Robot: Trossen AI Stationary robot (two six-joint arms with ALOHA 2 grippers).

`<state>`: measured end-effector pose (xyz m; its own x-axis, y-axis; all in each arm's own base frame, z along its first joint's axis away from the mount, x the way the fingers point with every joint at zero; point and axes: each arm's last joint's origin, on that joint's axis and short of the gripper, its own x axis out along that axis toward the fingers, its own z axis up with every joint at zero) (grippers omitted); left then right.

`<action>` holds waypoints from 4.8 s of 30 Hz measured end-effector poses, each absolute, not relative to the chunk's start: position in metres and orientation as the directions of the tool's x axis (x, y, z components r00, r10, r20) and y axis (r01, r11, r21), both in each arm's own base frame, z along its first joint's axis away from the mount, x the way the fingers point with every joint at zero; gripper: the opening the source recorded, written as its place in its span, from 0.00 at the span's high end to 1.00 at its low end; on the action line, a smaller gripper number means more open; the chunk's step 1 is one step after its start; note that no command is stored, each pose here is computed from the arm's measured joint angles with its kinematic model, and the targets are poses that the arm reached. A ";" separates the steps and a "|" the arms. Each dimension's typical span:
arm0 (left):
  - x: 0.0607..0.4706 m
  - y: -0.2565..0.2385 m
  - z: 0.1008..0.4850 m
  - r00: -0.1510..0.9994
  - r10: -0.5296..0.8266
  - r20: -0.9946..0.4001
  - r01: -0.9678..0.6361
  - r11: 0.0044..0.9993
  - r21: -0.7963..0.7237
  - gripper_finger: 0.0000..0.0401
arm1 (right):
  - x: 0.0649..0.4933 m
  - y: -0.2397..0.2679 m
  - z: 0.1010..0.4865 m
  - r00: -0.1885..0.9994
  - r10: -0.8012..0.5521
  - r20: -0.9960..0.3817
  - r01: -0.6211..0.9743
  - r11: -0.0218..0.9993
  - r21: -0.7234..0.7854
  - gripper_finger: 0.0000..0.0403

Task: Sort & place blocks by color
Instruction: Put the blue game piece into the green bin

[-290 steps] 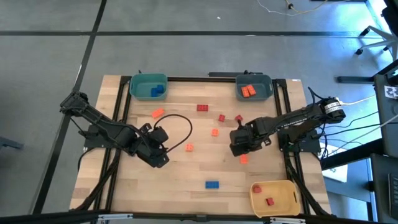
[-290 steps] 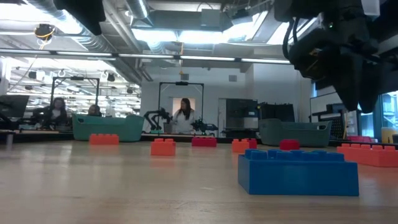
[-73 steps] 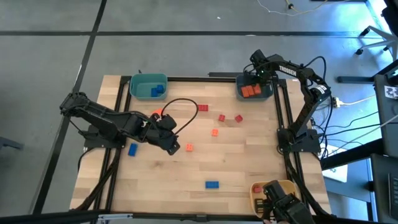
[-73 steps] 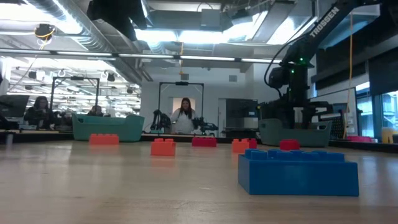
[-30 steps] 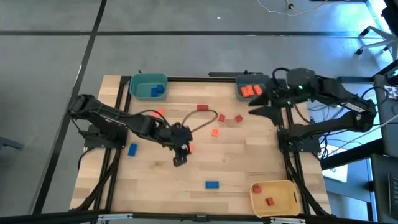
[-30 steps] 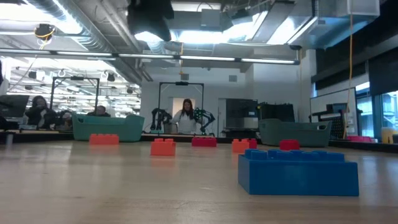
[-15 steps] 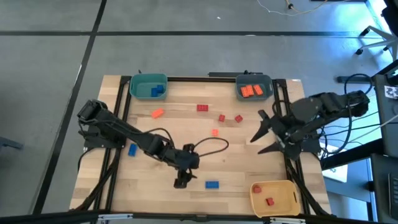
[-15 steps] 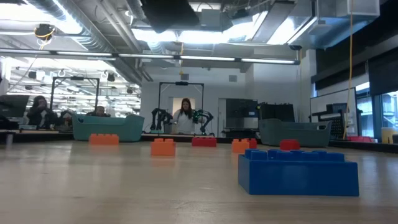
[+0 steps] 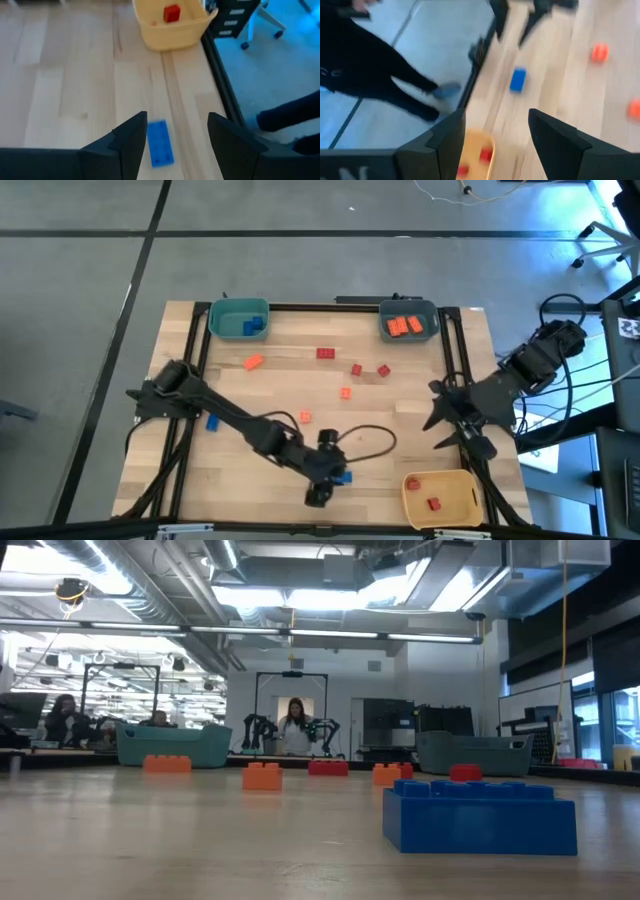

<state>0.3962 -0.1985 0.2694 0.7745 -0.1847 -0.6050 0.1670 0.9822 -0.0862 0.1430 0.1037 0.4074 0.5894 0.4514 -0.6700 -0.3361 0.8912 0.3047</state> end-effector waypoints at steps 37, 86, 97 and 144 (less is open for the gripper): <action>0.447 -0.219 0.181 0.536 -0.016 -0.844 0.020 1.000 -0.007 0.50 | 0.123 0.121 0.402 0.504 0.469 -0.726 -0.348 0.879 0.327 0.46; 0.457 -0.217 0.142 0.487 -0.030 -0.873 -0.052 0.997 -0.063 0.80 | 0.123 0.121 0.402 0.501 0.470 -0.726 -0.346 0.878 0.330 0.46; 0.458 -0.192 0.179 0.522 0.023 -0.853 -0.205 0.974 -0.099 0.80 | 0.123 0.121 0.402 0.499 0.473 -0.726 -0.348 0.877 0.331 0.46; 0.275 0.197 0.361 -0.050 0.439 -0.897 -0.925 0.319 0.208 0.80 | 0.126 0.122 0.405 0.550 0.458 -0.699 -0.312 0.889 0.336 0.46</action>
